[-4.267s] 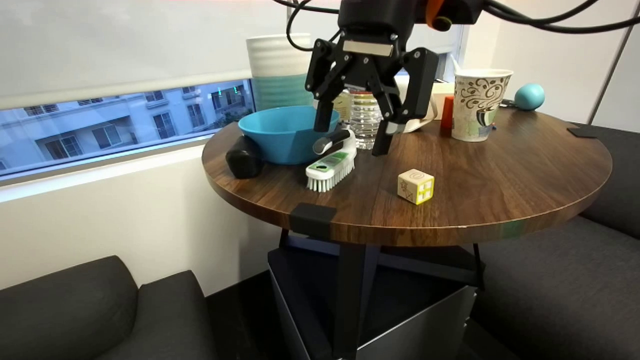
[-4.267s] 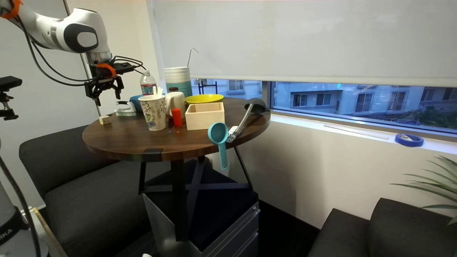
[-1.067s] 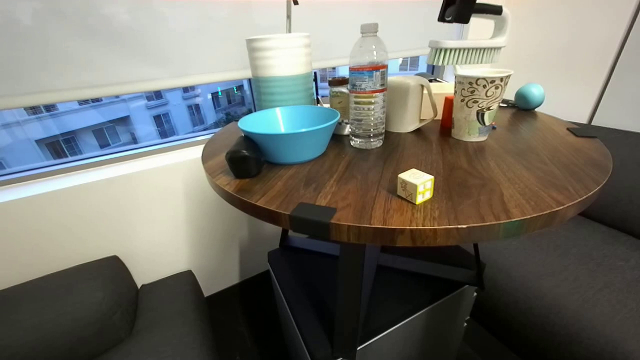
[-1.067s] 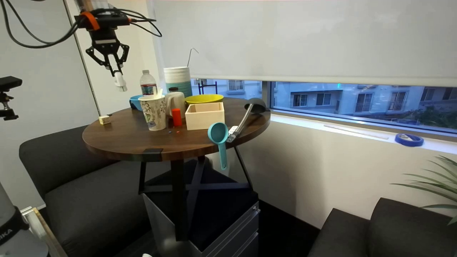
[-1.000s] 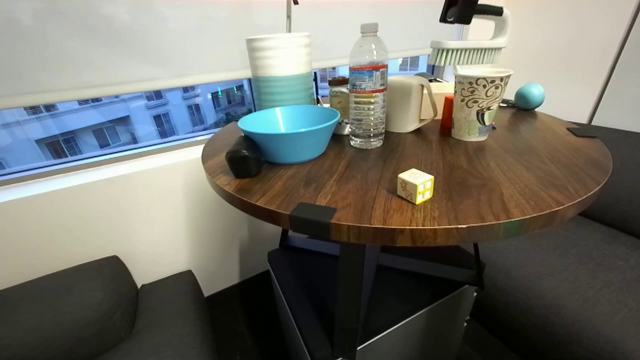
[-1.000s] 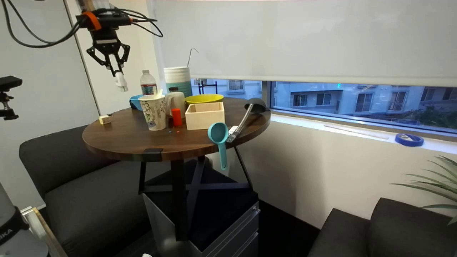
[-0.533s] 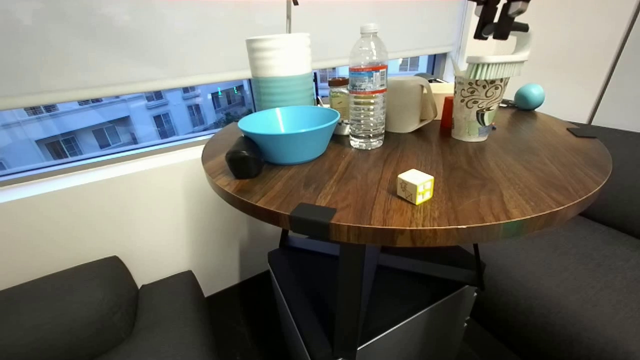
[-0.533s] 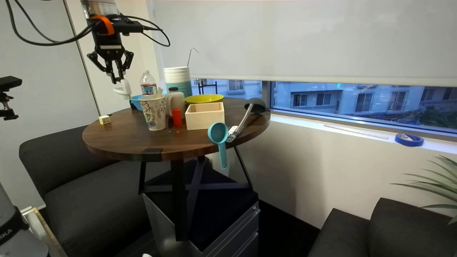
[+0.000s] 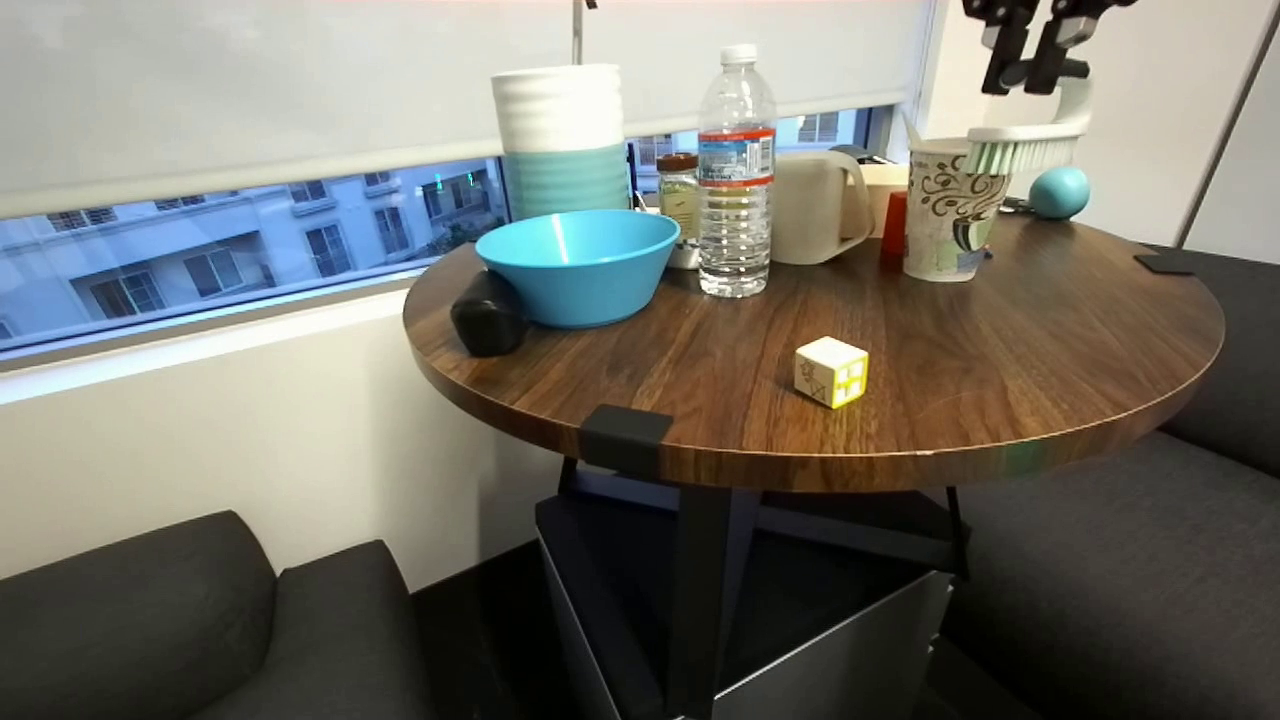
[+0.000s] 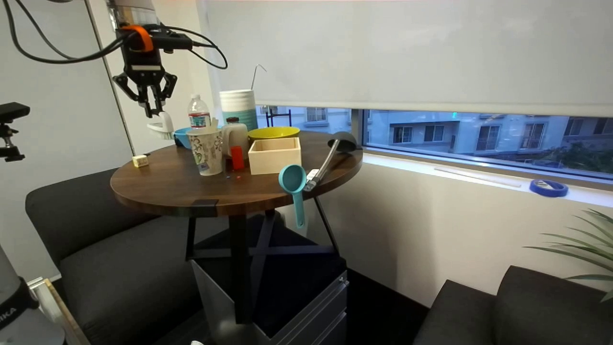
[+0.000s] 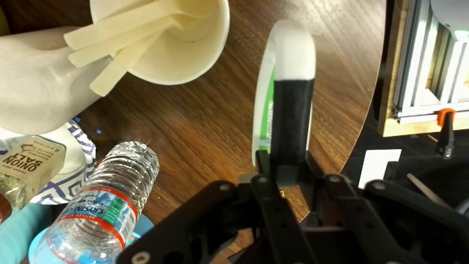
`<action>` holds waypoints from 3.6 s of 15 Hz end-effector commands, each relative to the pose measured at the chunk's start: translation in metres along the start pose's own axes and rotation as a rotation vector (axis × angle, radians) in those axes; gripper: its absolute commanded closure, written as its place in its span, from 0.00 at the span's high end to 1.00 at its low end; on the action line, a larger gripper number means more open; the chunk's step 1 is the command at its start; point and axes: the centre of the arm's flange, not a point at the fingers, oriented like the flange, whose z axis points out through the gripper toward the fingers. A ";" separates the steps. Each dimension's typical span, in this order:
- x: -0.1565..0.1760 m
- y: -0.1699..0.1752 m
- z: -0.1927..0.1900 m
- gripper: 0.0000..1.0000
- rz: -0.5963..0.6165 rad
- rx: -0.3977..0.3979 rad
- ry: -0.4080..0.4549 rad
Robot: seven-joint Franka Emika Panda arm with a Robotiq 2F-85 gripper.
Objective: Pick up the brush and sweep the small blue and orange things off of the table
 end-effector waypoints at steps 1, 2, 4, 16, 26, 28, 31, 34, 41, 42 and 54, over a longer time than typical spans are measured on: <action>-0.017 -0.005 0.008 0.06 -0.027 0.027 -0.013; -0.026 -0.008 0.012 0.06 -0.036 0.043 -0.016; -0.041 -0.013 0.018 0.06 -0.051 0.082 -0.023; -0.092 -0.010 0.032 0.06 -0.105 0.102 -0.043; -0.124 0.003 0.065 0.06 -0.243 0.002 -0.169; -0.130 0.007 0.065 0.06 -0.251 -0.044 -0.192; -0.133 0.016 0.068 0.06 -0.255 -0.113 -0.212; -0.133 0.025 0.073 0.06 -0.254 -0.165 -0.208; -0.142 0.038 0.080 0.06 -0.237 -0.233 -0.220; -0.143 0.039 0.080 0.06 -0.236 -0.240 -0.221; -0.144 0.049 0.101 0.06 -0.258 -0.252 -0.226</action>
